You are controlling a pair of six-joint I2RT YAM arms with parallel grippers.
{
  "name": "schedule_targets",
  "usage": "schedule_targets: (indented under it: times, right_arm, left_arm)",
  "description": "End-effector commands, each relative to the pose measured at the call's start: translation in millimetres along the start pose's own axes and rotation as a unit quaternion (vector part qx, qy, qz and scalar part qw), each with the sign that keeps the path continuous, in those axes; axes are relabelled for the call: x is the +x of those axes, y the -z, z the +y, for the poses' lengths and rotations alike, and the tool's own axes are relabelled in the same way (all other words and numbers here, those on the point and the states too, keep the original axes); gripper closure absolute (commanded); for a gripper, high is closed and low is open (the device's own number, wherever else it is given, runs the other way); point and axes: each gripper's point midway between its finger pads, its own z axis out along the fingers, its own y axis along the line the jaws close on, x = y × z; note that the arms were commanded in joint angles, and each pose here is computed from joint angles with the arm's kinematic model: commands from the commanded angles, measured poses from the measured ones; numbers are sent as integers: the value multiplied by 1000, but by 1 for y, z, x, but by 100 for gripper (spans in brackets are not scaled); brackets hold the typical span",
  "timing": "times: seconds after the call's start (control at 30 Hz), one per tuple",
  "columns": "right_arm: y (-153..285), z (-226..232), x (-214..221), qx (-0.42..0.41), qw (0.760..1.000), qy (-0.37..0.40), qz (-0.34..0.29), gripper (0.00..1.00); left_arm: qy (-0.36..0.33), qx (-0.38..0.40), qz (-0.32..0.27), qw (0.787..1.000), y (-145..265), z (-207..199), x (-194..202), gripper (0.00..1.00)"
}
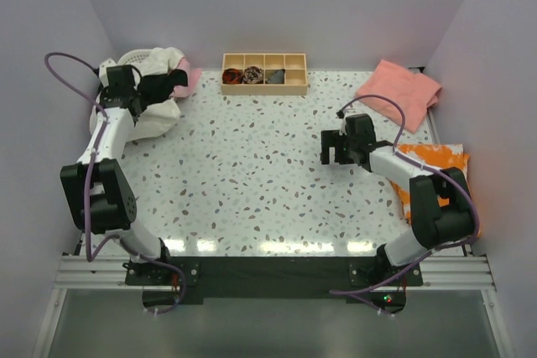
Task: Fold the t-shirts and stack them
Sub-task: Grab crumpled tshirt from bin with the left arm, then move the tshirt to the center of the board
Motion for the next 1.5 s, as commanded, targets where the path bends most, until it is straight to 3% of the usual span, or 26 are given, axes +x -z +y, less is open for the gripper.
schedule_targets:
  times: [0.0, 0.03, 0.17, 0.3, 0.33, 0.43, 0.57, 0.6, 0.63, 0.67, 0.7, 0.8, 0.9, 1.0, 1.03, 1.1, 1.13, 1.2, 1.23, 1.47]
  right_arm:
    - [2, 9, -20, -21, 999, -7, -30, 1]
    - [2, 9, -20, -21, 999, -7, -30, 1]
    - [3, 9, -20, -21, 999, -7, -31, 1]
    - [2, 8, -20, -19, 999, -7, -29, 1]
    - [2, 9, -20, -20, 999, -6, -29, 1]
    - [-1, 10, -19, -23, 999, -6, -25, 1]
    - [-5, 10, -17, -25, 999, -7, -18, 1]
    - [-7, 11, -16, -27, 1000, -7, -15, 1]
    - [-7, 11, -16, -27, 999, -8, -15, 1]
    - [-7, 11, -17, -27, 1000, -7, -15, 1]
    - [-7, 11, -15, -26, 1000, -7, -12, 1]
    - [-7, 11, -16, -26, 1000, -7, -13, 1]
    - [-7, 12, -17, -29, 999, -7, -15, 1]
    - [-7, 13, -17, -34, 999, -7, -18, 1]
    - [-6, 15, -16, -38, 999, -7, -16, 1]
    - [-5, 16, -16, -41, 999, -7, -17, 1]
    - [-4, 16, -15, -43, 999, -7, -17, 1]
    - [-1, 18, -17, -48, 999, -7, -25, 1]
    - [1, 19, -17, -49, 998, -7, -26, 1]
    - [16, 24, -19, -64, 997, -4, -36, 1]
  left_arm:
    - [20, 12, -36, 999, 4, -4, -16, 88]
    - [18, 10, -37, 999, 3, -4, -17, 95]
    - [7, 5, -26, 1000, -10, -8, -17, 94]
    - [6, 2, -22, 1000, -18, -9, -14, 70]
    - [6, 4, -24, 1000, -20, -10, -13, 60]
    - [5, 6, -31, 999, -24, -11, -14, 46]
    - [6, 10, -36, 999, -30, -14, -14, 45]
    - [7, 11, -36, 999, -32, -15, -14, 47]
    - [8, 11, -37, 999, -35, -16, -13, 63]
    - [10, 12, -37, 999, -36, -16, -13, 86]
    - [11, 9, -39, 999, -36, -15, -14, 100]
    - [11, 5, -47, 999, -34, -14, -18, 100]
    - [15, 26, -74, 997, -6, -24, -47, 100]
    - [35, 74, -148, 986, 58, -39, -115, 100]
    - [48, 101, -199, 974, 101, -44, -157, 100]
    - [51, 114, -226, 966, 137, -44, -187, 100]
    - [54, 127, -268, 953, 174, -46, -227, 100]
    - [40, 136, -271, 952, 197, -48, -244, 100]
    - [38, 148, -300, 942, 221, -51, -269, 100]
    - [4, 290, -338, 895, 299, -81, -283, 100]
